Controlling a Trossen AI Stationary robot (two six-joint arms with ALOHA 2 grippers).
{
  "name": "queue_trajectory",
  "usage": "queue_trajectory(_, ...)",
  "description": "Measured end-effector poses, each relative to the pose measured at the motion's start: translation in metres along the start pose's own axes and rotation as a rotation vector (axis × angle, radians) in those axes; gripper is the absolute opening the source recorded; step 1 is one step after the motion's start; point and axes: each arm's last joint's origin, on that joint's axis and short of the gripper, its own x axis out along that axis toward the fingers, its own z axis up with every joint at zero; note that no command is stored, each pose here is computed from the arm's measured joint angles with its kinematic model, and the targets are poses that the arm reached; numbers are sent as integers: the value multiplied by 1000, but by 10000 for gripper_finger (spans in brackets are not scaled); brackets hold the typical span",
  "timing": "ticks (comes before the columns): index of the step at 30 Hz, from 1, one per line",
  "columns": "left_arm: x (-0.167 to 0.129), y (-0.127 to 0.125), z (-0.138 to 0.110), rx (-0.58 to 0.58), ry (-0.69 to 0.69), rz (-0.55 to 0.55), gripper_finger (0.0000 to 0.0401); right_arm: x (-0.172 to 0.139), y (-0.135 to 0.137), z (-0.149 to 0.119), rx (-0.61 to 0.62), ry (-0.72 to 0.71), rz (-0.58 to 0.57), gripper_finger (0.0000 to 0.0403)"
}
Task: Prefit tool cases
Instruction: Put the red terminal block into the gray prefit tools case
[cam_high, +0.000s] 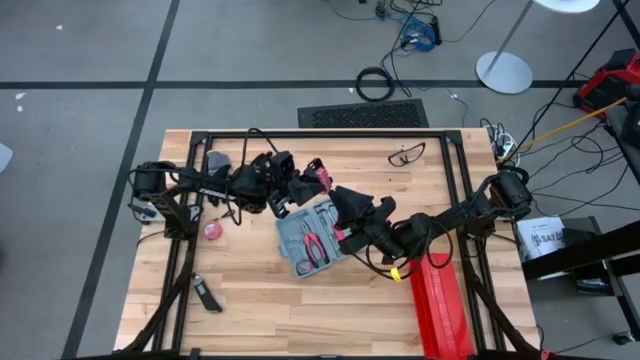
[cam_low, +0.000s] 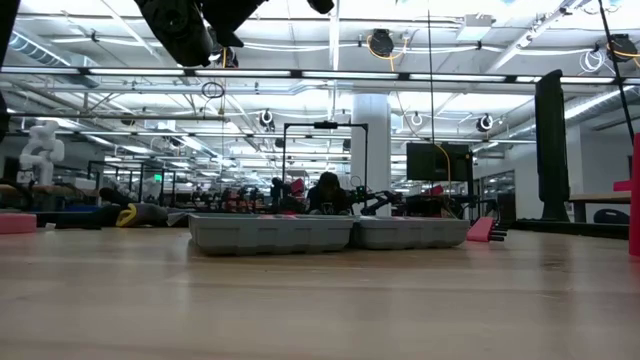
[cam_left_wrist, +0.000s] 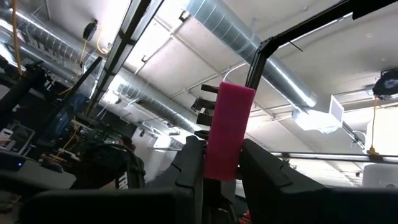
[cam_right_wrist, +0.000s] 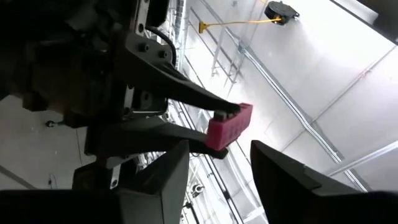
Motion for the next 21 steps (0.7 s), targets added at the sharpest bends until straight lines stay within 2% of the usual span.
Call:
queue_trajectory(14,1,-3,-3,-10,-4,1,77,16,-7,5,51,-33,-9,166)
queue_trajectory(21,1,-3,-3,-10,-7,3,77,22,-4,3,23,-25,6,139)
